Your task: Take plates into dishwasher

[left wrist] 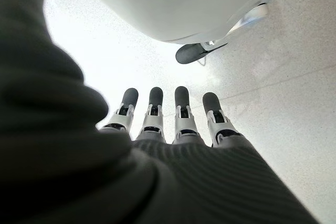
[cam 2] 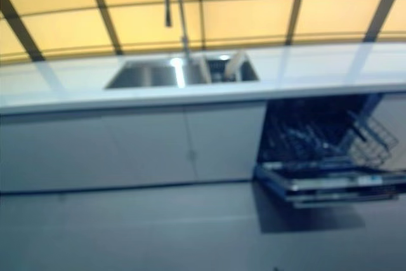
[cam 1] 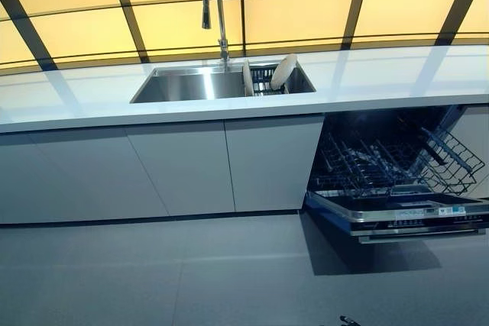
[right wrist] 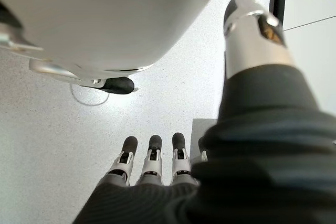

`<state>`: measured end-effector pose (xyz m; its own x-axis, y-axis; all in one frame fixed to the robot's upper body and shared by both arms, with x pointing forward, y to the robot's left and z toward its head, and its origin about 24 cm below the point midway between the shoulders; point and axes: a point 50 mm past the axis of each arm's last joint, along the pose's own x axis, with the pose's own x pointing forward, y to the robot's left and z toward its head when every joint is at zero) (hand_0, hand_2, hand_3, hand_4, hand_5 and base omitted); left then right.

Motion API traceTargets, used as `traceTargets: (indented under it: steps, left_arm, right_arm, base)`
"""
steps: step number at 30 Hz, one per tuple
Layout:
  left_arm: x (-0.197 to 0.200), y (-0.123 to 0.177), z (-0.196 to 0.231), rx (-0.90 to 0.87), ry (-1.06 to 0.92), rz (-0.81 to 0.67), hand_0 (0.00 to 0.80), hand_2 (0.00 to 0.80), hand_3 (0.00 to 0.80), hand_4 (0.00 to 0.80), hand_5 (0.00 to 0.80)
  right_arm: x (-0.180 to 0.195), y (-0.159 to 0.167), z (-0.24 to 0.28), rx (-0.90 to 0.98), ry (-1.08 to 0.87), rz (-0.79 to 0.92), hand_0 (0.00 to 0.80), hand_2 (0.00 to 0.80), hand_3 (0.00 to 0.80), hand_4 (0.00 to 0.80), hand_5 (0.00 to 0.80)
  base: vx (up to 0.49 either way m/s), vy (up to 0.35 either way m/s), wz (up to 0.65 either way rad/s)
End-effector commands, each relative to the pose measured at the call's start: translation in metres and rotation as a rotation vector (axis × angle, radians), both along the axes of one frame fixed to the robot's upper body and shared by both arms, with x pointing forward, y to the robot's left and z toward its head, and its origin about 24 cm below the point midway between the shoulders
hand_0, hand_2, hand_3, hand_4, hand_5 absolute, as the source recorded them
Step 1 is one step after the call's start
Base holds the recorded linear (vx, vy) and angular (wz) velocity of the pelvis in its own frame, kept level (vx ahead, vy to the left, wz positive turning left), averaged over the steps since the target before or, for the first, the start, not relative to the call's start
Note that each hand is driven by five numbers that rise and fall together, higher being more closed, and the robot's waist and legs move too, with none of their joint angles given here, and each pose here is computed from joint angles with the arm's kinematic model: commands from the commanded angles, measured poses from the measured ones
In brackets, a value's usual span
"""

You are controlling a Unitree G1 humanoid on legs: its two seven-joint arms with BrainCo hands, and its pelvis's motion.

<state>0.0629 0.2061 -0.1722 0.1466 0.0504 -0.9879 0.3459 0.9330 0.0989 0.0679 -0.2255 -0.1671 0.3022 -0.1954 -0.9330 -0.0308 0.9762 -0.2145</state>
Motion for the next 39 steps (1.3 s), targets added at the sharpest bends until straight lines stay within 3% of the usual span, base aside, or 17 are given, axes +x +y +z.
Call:
traceTargets:
  steps: [1, 17, 22, 25, 39]
  left_arm:
    - [0.020, -0.021, -0.001, -0.047, -0.040, -0.014, 0.000, 0.000, 0.000, 0.000, 0.000]
    - [0.022, -0.019, 0.000, -0.038, -0.046, -0.010, 0.000, 0.000, 0.000, 0.000, 0.000]
    - [0.030, -0.020, 0.002, -0.028, -0.061, -0.005, 0.000, 0.000, 0.000, 0.000, 0.000]
    - [0.031, -0.018, 0.002, -0.018, -0.058, -0.016, 0.000, 0.000, 0.000, 0.000, 0.000]
    - [0.033, -0.011, 0.004, 0.007, -0.046, -0.057, 0.000, 0.000, 0.000, 0.000, 0.000]
  right_arm:
    - [0.022, 0.026, -0.002, 0.075, -0.025, 0.007, 0.000, 0.000, 0.000, 0.000, 0.000]
    - [0.027, 0.023, 0.000, -0.025, -0.004, 0.115, 0.000, 0.000, 0.000, 0.000, 0.000]
    - [0.030, 0.020, 0.000, -0.119, 0.098, 0.406, 0.000, 0.000, 0.000, 0.000, 0.000]
    - [0.030, 0.020, 0.000, -0.123, 0.172, 0.464, 0.000, 0.000, 0.000, 0.000, 0.000]
    - [0.032, 0.016, 0.001, -0.148, 0.211, 0.499, 0.000, 0.000, 0.000, 0.000, 0.000]
  base:
    - [0.000, 0.000, 0.00]
    - [0.000, 0.000, 0.00]
    - [-0.042, 0.000, 0.00]
    - [-0.004, -0.027, 0.09]
    - [0.020, -0.011, 0.14]
